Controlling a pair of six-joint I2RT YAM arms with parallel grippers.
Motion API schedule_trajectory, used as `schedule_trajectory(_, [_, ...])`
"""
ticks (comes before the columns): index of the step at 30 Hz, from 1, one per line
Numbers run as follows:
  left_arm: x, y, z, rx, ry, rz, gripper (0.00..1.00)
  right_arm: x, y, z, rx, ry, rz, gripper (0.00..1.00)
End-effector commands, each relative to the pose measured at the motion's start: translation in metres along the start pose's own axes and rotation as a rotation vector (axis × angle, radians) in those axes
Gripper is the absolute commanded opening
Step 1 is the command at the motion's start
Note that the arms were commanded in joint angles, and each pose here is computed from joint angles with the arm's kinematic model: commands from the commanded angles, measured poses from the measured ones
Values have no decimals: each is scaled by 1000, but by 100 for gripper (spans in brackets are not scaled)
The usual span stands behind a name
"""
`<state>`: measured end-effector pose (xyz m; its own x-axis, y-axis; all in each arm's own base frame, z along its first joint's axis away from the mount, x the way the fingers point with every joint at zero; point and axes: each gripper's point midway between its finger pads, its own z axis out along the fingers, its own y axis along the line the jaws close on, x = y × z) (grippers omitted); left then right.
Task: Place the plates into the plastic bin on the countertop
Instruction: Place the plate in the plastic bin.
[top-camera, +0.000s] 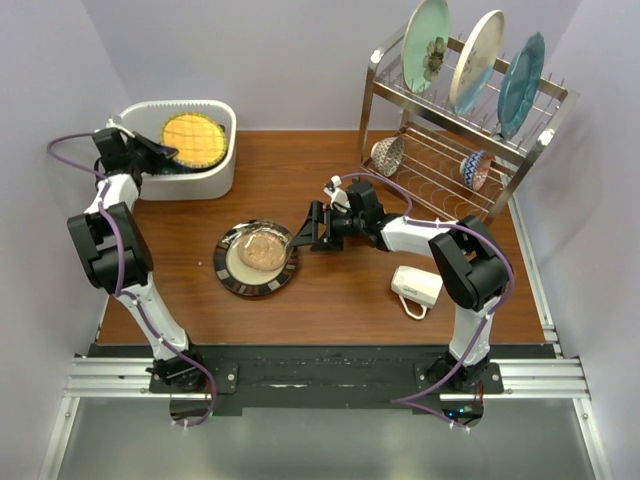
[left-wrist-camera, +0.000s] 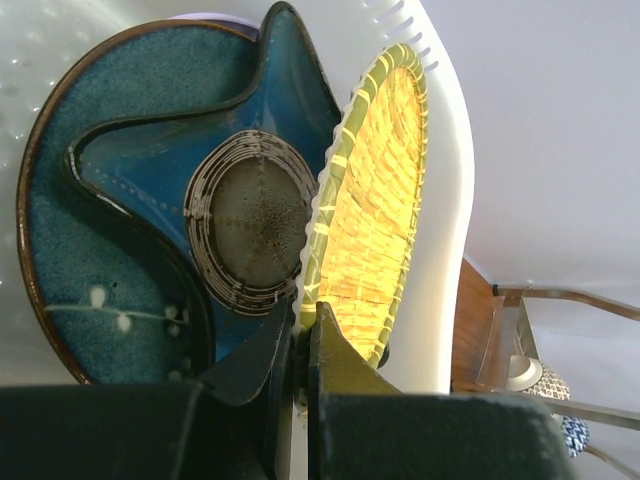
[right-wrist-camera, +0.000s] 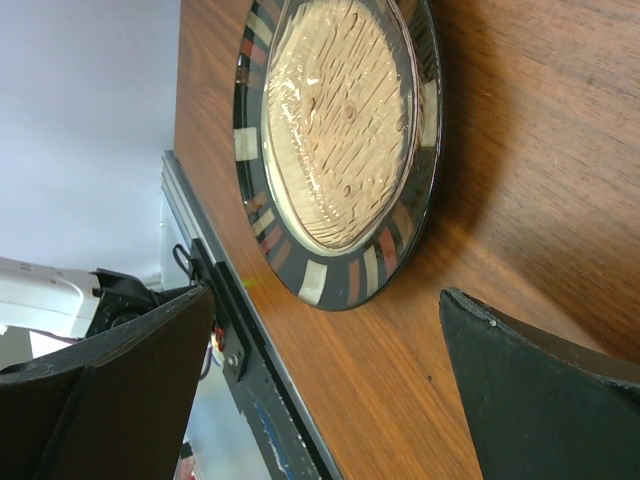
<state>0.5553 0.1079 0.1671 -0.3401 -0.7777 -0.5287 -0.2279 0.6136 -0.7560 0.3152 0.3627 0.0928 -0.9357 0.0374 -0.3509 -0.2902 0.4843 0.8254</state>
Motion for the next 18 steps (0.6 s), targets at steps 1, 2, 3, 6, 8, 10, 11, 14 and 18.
schedule_trajectory(1, [-25,-26,-2,88,-62,57,9,-6,7,2,-17,-4,-22,99])
schedule_trajectory(2, [-25,-25,-2,86,-61,55,12,-6,7,2,-16,-3,-23,98])
schedule_trajectory(3, [-24,-25,-2,86,-59,55,17,-6,7,1,-16,-3,-21,98])
schedule_trajectory(6, [-26,-26,-3,78,-60,54,36,-5,7,1,-14,-3,-23,99])
schedule_trajectory(8, [-32,-27,-5,61,-69,62,50,-6,8,1,-15,-5,-24,99])
schedule_trajectory(10, [-33,-27,-7,32,-59,72,63,-5,8,1,-14,-4,-22,98])
schedule_trajectory(11, [-37,-26,-8,20,-75,79,67,-5,9,1,-14,-5,-24,98])
schedule_trajectory(14, [-41,-32,-22,-14,-90,88,80,-5,12,1,-16,-6,-28,99])
schedule_trajectory(18, [-52,-51,-43,-2,-145,111,84,-4,16,2,-18,-3,-34,98])
